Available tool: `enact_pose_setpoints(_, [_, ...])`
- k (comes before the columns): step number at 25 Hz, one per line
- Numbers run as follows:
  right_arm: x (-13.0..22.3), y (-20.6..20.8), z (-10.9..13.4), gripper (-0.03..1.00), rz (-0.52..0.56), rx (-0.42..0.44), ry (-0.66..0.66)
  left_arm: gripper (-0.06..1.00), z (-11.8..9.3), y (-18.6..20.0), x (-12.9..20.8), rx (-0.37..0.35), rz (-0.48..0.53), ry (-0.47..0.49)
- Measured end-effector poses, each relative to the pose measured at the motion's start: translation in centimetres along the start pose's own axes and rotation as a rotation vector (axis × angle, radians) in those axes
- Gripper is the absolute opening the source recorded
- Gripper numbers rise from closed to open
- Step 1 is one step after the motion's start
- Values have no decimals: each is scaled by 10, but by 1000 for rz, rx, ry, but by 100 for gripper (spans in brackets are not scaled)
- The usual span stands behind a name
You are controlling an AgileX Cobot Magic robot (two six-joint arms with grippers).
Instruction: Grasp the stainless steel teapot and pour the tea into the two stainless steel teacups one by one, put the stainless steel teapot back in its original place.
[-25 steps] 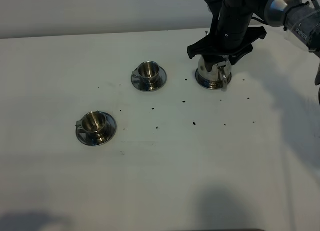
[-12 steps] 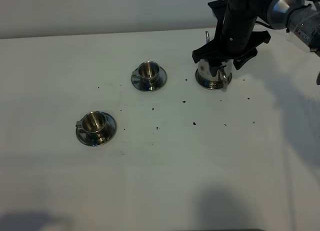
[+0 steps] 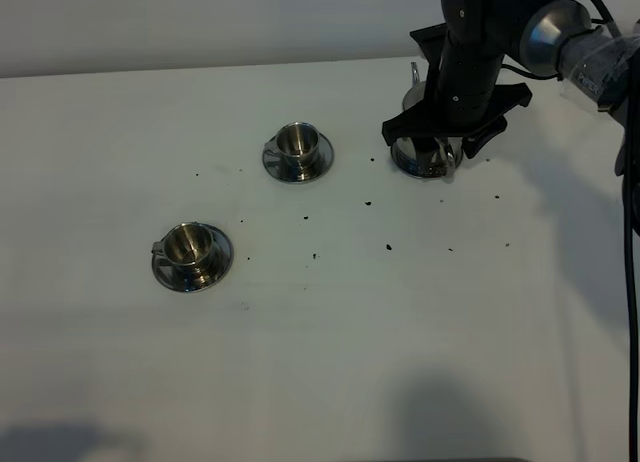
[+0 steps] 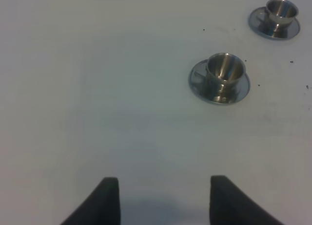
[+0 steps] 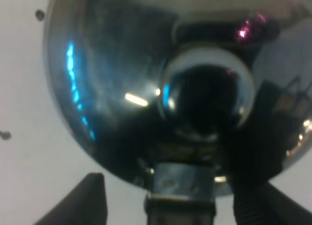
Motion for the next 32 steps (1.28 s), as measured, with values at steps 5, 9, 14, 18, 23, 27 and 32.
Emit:
enact_pose_setpoints(5, [-2,-1,0,54,-16,3,2,45,0,0,0,0,0,0])
enact_pose_setpoints(9, [-5,-1,0,54,-39,-3,2,45,0,0,0,0,0,0])
enact_pose_setpoints(14, [-6,-3,-1,54,-43,-4,-3,45,0,0,0,0,0,0])
enact_pose_setpoints(18, [-7,-8,-5,50,-39,-1,-15,45,0,0,0,0,0,0])
enact_pose_setpoints(23, [-8,-8,-6,45,-44,-2,-18,45,0,0,0,0,0,2])
enact_pose_setpoints(27, [-9,-8,-6,40,-47,-3,-18,45,0,0,0,0,0,2])
enact_pose_setpoints(32, [-9,-8,-7,30,-50,-3,-19,45,0,0,0,0,0,1])
Point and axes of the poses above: a point on each arm's last joint axis where the gripper is mounted, y pointing back along that axis away from the gripper, z along the wrist's bending axis when the last joint is at zero, x = y × z, the point moved 4 cm from there along -y, pointing out along that axis toward the gripper, and after that the axes turned 8 degrees about -y, right-handed, at the moved point
